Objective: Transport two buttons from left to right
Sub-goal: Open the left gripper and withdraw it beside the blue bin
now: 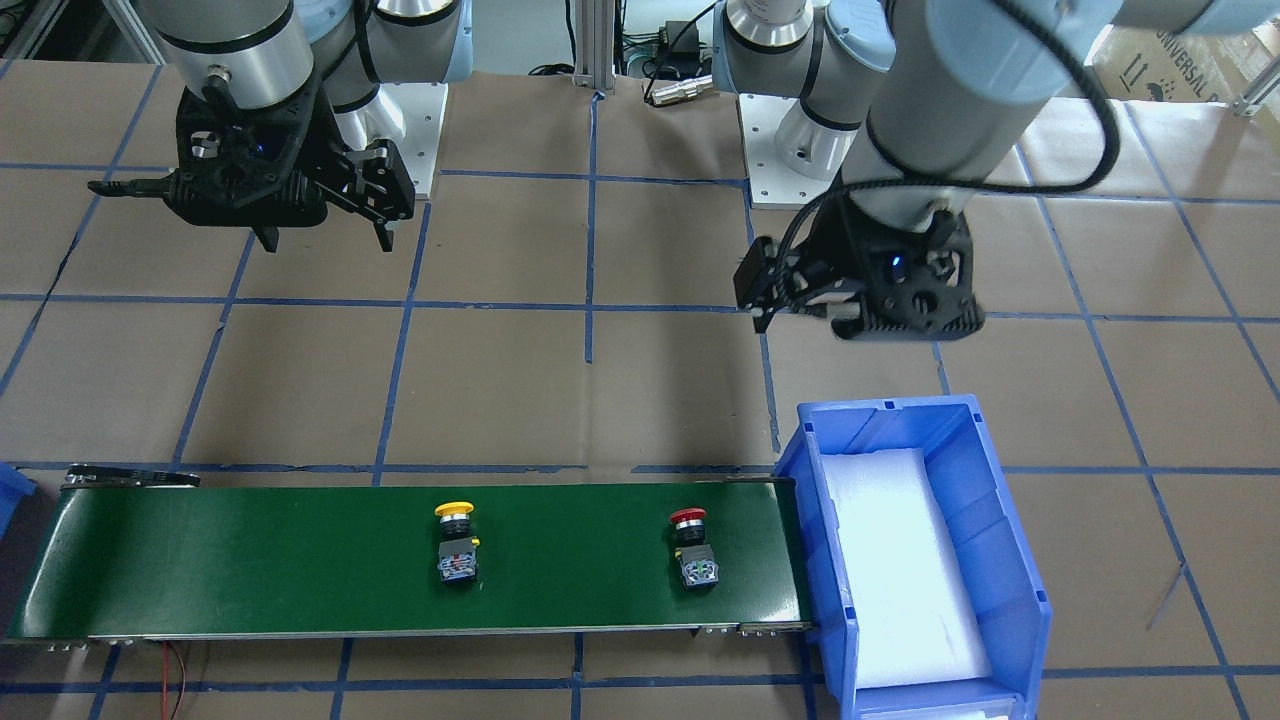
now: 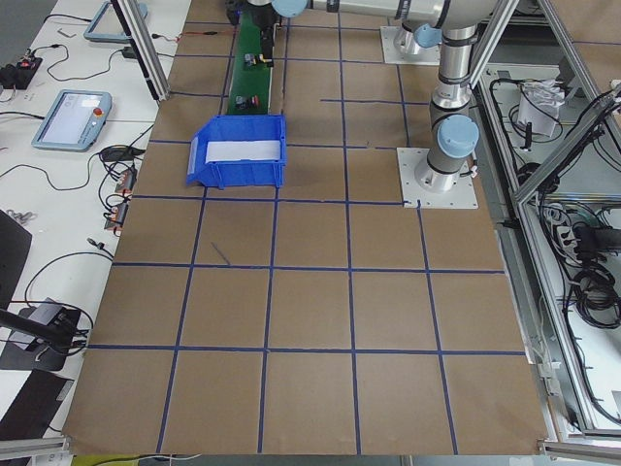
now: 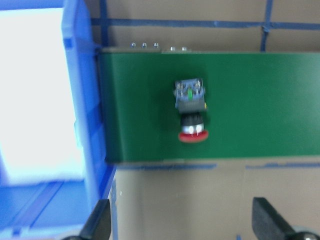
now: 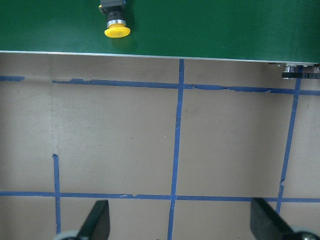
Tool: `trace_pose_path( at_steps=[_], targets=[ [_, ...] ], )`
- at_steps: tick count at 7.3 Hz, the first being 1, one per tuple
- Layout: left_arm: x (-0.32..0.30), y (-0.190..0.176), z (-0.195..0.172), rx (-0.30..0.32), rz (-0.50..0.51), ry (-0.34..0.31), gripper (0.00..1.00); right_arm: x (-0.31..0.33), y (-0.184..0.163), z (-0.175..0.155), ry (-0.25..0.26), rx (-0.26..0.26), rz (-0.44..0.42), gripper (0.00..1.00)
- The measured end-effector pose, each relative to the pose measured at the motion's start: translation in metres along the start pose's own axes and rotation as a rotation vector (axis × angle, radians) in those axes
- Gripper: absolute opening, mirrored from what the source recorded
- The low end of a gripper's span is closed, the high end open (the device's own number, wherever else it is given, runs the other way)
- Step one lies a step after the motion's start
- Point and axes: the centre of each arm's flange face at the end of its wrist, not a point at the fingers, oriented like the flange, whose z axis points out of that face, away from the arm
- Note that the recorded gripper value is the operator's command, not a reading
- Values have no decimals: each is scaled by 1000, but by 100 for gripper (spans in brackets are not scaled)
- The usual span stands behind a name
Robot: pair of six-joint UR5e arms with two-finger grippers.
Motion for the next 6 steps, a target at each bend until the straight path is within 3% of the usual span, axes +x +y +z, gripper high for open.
trace_pose_path(
  at_steps=[2, 4, 6],
  targets=[
    [-34, 64, 4, -14, 28, -10, 100, 0, -1, 1, -1, 1, -2, 100],
    [-53, 57, 30, -52, 27, -3, 100, 0, -3, 1, -7, 1, -2, 100],
    [-47, 47, 31, -26, 33, 1, 100, 0, -4, 2, -13, -1, -1, 100]
  ],
)
